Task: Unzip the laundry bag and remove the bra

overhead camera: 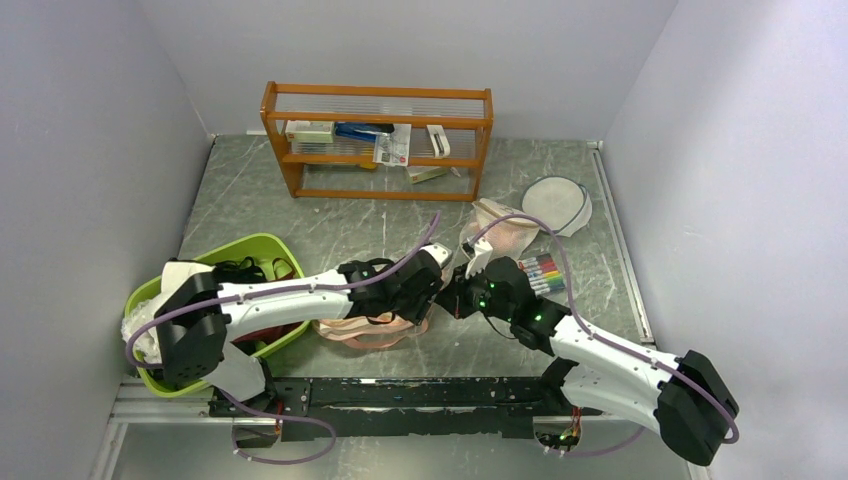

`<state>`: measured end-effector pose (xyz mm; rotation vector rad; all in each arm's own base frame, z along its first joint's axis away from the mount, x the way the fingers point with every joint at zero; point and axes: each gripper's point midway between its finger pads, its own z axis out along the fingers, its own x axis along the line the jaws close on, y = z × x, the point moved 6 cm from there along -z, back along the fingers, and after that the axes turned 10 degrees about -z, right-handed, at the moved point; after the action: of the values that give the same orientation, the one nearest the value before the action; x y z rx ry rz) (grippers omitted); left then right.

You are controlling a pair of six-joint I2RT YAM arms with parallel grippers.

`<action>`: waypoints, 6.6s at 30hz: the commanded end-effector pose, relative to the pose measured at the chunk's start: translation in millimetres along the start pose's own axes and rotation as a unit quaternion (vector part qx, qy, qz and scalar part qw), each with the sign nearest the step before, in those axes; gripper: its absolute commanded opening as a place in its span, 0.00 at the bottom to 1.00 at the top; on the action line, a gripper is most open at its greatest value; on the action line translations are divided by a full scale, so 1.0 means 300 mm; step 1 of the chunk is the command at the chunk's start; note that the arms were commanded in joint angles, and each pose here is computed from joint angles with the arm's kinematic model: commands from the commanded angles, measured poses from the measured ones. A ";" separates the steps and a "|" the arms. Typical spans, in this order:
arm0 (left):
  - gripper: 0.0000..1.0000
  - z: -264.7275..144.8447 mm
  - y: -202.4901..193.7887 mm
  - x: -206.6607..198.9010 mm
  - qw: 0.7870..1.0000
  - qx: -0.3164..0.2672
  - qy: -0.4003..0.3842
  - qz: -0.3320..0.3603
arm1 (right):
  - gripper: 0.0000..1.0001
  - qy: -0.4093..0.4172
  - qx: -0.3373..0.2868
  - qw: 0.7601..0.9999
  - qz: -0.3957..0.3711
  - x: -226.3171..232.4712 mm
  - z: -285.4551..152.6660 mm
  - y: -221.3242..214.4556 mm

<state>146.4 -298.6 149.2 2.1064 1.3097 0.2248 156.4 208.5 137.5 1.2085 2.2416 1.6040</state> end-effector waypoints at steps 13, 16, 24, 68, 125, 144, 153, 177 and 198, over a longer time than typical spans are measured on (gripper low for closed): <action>0.08 -0.031 0.030 -0.010 1.000 -0.024 -0.012 0.002 | 0.00 -0.058 -0.001 0.998 0.001 -0.041 -0.012 -0.006; 0.07 -0.080 0.028 0.003 0.999 -0.028 -0.021 0.006 | 0.00 -0.086 -0.002 0.996 -0.004 -0.079 -0.011 -0.010; 0.07 -0.185 0.053 0.006 0.998 -0.038 -0.047 0.017 | 0.00 -0.084 -0.016 0.996 0.003 -0.161 0.014 0.010; 0.37 -0.125 -0.015 -0.036 0.995 0.004 -0.082 0.048 | 0.48 -0.115 0.069 0.984 0.121 -0.194 -0.067 -0.121; 0.91 -0.130 -0.123 -0.005 0.993 -0.003 0.094 0.066 | 0.08 -0.010 -0.067 0.964 0.257 0.009 -0.098 0.003; 0.07 -0.087 0.201 0.199 0.969 -0.079 0.224 0.066 | 0.40 -0.079 -0.071 0.975 0.197 -0.004 -0.190 0.118; 0.13 0.155 0.516 0.346 0.970 -0.059 0.220 0.089 | 0.61 -0.130 -0.085 0.974 0.163 -0.011 -0.311 0.175; 1.00 -0.320 0.109 0.280 0.989 -0.043 -0.055 -0.127 | 0.82 -0.170 0.008 0.979 0.108 -0.126 -0.091 0.052; 0.98 -0.276 -0.165 0.207 0.964 0.009 -0.127 -0.235 | 0.00 -0.189 0.036 0.964 0.182 -0.578 0.113 0.023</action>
<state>101.4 -181.0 166.3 1.7425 1.6401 -0.2492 286.0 128.3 73.3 1.9116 1.9505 1.1969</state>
